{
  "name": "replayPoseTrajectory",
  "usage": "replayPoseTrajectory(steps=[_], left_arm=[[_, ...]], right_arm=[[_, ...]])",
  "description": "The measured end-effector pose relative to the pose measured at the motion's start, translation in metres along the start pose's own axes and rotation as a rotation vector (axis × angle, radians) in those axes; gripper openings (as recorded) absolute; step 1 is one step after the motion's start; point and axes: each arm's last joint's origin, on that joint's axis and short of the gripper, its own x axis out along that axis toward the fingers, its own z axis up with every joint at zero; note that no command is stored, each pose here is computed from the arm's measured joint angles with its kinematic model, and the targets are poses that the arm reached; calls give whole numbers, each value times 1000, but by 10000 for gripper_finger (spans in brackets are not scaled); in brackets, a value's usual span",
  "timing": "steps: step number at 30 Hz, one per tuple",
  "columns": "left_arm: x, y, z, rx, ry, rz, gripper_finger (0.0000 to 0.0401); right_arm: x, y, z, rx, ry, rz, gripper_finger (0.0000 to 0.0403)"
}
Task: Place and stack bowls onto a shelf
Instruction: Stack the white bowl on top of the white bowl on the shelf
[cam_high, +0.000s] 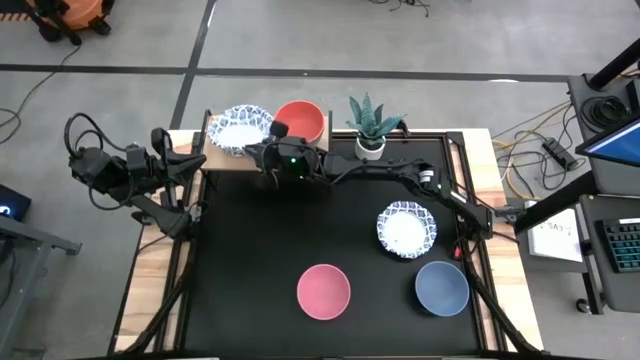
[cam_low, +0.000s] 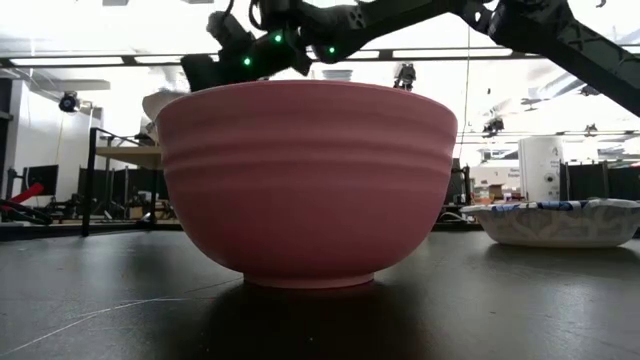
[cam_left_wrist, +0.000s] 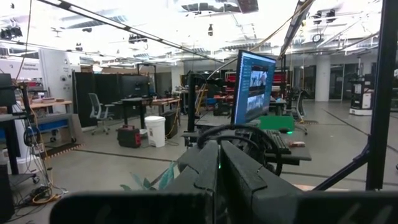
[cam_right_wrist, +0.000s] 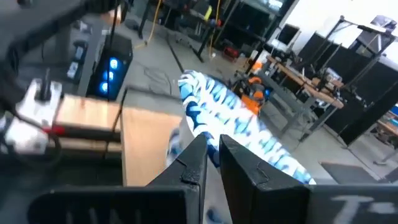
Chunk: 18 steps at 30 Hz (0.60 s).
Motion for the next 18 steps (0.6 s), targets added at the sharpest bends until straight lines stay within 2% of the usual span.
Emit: replayPoseTrajectory(steps=[7,18], left_arm=[[0,0,0,4,3,-1,0],[0,-1,-1,5,9,-2,0]], right_arm=[[-4,-6,16,-3,-81,-33,34],[2,-4,-7,6,-10,-11,34]])
